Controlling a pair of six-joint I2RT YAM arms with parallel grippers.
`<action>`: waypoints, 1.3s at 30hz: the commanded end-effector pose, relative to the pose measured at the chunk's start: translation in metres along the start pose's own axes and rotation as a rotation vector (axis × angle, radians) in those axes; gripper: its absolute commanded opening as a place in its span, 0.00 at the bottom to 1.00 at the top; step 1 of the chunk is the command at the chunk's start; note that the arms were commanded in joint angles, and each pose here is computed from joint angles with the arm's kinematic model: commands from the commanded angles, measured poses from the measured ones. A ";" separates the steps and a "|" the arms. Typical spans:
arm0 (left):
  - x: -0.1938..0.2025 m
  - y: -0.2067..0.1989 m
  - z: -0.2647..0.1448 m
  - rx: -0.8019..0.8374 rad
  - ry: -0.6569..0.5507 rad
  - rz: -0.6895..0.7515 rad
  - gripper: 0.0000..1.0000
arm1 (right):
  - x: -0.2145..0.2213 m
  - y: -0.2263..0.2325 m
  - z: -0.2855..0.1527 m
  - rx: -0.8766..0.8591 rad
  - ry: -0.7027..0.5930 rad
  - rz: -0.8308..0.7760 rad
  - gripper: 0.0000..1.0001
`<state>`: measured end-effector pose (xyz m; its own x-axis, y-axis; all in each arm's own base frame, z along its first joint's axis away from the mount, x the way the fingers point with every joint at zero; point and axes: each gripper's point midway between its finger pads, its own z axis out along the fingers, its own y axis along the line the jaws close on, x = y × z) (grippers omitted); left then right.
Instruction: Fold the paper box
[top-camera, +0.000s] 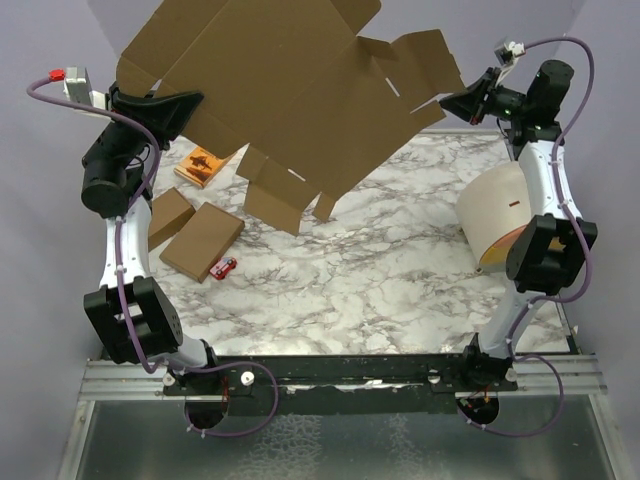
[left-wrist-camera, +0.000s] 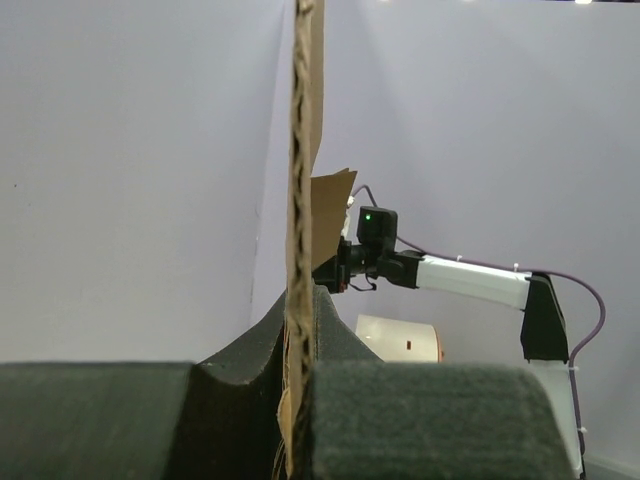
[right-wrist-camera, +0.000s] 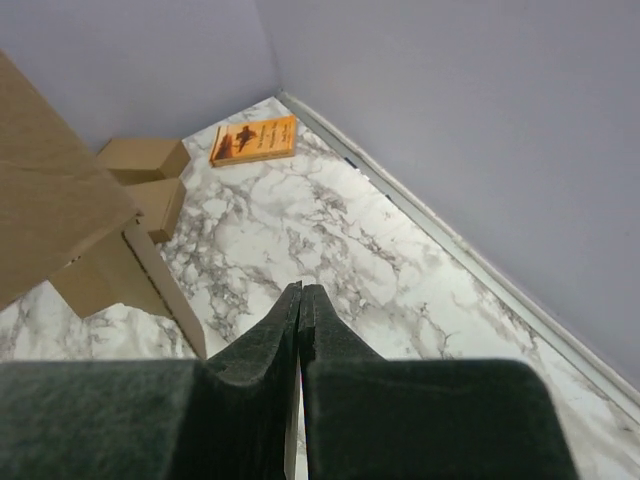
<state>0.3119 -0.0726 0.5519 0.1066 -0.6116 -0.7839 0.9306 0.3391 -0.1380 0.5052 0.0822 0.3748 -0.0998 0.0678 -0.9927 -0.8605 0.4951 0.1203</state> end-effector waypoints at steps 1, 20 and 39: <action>-0.018 -0.056 0.003 0.182 -0.073 0.223 0.00 | -0.003 0.026 0.002 -0.107 0.008 -0.043 0.01; -0.019 -0.060 0.004 0.192 -0.070 0.224 0.00 | 0.013 0.091 -0.001 -0.304 0.015 -0.014 0.15; -0.028 -0.081 0.014 0.253 -0.082 0.216 0.00 | 0.015 0.069 0.009 -0.238 -0.069 0.064 0.38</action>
<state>0.2987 -0.0793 0.5692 0.1104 -0.6124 -0.7828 0.9451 0.3084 -0.1079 0.4391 0.1256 0.3635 -0.1331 0.0964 -0.9864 -0.9568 0.2472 0.1533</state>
